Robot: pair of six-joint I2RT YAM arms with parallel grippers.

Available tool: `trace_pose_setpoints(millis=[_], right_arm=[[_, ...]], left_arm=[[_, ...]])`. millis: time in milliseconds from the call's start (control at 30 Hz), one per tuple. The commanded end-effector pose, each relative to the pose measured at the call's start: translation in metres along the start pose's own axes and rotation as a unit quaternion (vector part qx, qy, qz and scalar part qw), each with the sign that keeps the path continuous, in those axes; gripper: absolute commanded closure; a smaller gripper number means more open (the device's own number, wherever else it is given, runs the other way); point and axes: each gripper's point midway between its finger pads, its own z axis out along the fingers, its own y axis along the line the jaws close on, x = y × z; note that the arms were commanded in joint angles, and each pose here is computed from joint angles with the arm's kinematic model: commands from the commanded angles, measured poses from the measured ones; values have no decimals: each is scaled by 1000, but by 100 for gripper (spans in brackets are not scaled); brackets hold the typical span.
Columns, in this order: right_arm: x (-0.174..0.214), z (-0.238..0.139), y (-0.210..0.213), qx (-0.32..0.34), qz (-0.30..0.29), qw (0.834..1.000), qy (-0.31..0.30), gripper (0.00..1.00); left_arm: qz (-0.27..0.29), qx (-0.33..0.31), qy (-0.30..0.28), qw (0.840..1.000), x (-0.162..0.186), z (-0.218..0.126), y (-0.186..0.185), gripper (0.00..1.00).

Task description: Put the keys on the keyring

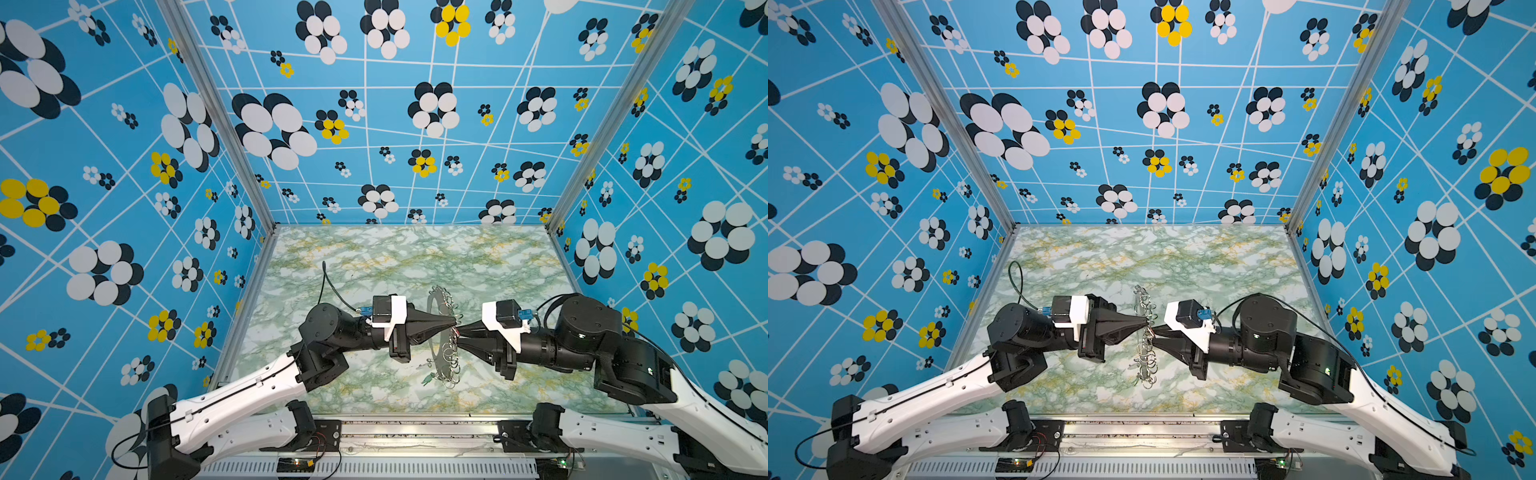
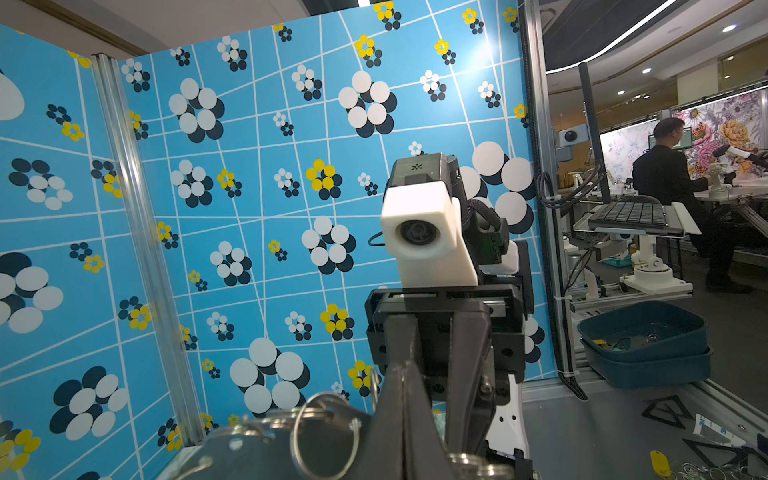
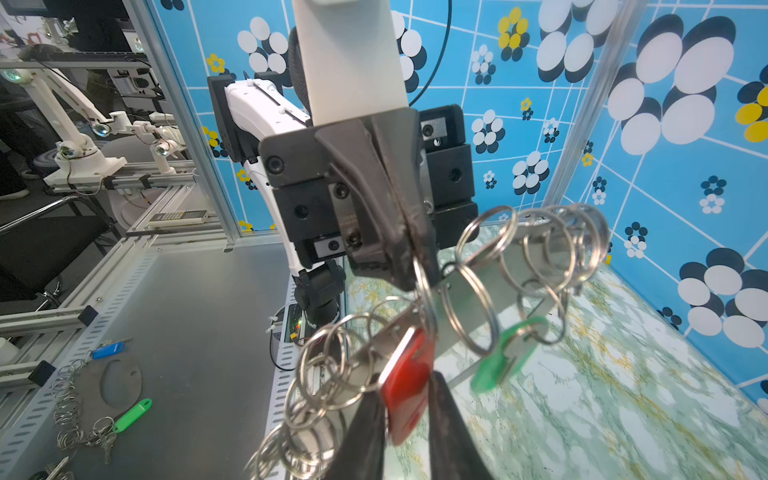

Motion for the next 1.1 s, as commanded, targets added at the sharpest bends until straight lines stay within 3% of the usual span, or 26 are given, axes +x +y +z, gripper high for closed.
trace_pose_setpoints(millis=[0,167,200,267,300,467,833,1067], right_arm=[[-11,-1,0,1,-9,1000,-21,84],[-11,0,-1,3,-11,1000,-22,93],[-11,0,-1,3,-12,1000,-22,91],[-12,0,-1,2,-13,1000,-24,76],[-12,1,0,0,-12,1000,-24,76],[-14,0,2,-5,-13,1000,-26,100],[5,-11,2,0,-10,999,37,100],[4,-20,1,7,-12,999,46,100]], left_arm=[[11,7,-28,1000,-17,-4,-4,100],[11,8,-29,999,-18,-4,-4,100],[10,8,-28,1000,-17,-4,-4,100],[11,8,-29,999,-18,-4,-4,100],[10,9,-29,999,-18,-3,-4,100],[9,10,-28,1000,-17,-3,-5,100],[18,-9,-6,1000,-13,-11,-3,100],[10,-10,3,1000,-8,-11,-1,100]])
